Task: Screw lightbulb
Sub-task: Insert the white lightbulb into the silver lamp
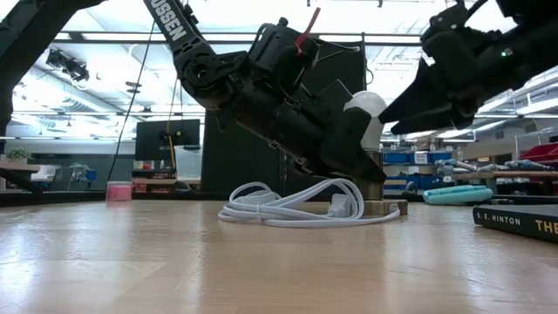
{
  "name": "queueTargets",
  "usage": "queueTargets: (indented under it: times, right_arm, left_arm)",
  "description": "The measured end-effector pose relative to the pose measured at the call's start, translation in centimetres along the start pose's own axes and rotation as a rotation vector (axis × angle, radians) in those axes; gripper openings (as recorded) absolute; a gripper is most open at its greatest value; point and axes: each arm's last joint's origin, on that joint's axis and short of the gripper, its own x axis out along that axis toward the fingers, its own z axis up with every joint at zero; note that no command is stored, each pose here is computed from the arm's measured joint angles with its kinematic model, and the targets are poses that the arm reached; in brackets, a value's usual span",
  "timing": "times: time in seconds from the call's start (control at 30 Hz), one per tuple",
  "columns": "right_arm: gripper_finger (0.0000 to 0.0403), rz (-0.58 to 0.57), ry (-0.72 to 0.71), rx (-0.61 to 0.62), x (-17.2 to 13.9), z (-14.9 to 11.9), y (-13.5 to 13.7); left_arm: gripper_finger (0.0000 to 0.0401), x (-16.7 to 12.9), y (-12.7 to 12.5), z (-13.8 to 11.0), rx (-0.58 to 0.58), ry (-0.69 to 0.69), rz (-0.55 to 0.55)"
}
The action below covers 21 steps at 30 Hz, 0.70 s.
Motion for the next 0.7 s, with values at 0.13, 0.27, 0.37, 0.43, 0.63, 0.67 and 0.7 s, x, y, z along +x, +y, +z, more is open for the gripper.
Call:
queueTargets:
  times: [0.13,0.27,0.37,0.43,0.63,0.67,0.7]
  right_arm:
    - [0.0346,-0.01,-0.006,-0.007,0.1,0.0,-0.2]
    - [0.0346,0.04,0.018,-0.04,0.5,0.2,-0.3]
    - [0.0346,0.073,0.07,-0.054,1.3,0.4,-0.9]
    - [0.0346,0.081,0.075,-0.068,1.6,0.6,-1.2]
    - [0.0346,0.144,0.055,-0.117,2.5,1.5,-1.7]
    - [0.0346,0.156,0.057,-0.124,2.7,1.6,-1.8]
    - [0.0346,0.169,0.059,-0.136,2.8,1.7,-1.9]
  left_arm:
    - [0.0193,0.0,0.0,0.0,0.0,0.0,0.0]
    - [0.0193,0.0,0.0,0.0,0.0,0.0,0.0]
    - [0.0193,0.0,0.0,0.0,0.0,0.0,0.0]
    - [0.0193,0.0,0.0,0.0,0.0,0.0,-0.001]
    - [0.0193,0.0,0.0,0.0,0.0,0.0,-0.001]
    - [0.0193,0.0,0.0,0.0,0.0,0.0,-0.001]
    - [0.0193,0.0,0.0,0.0,0.0,0.0,-0.001]
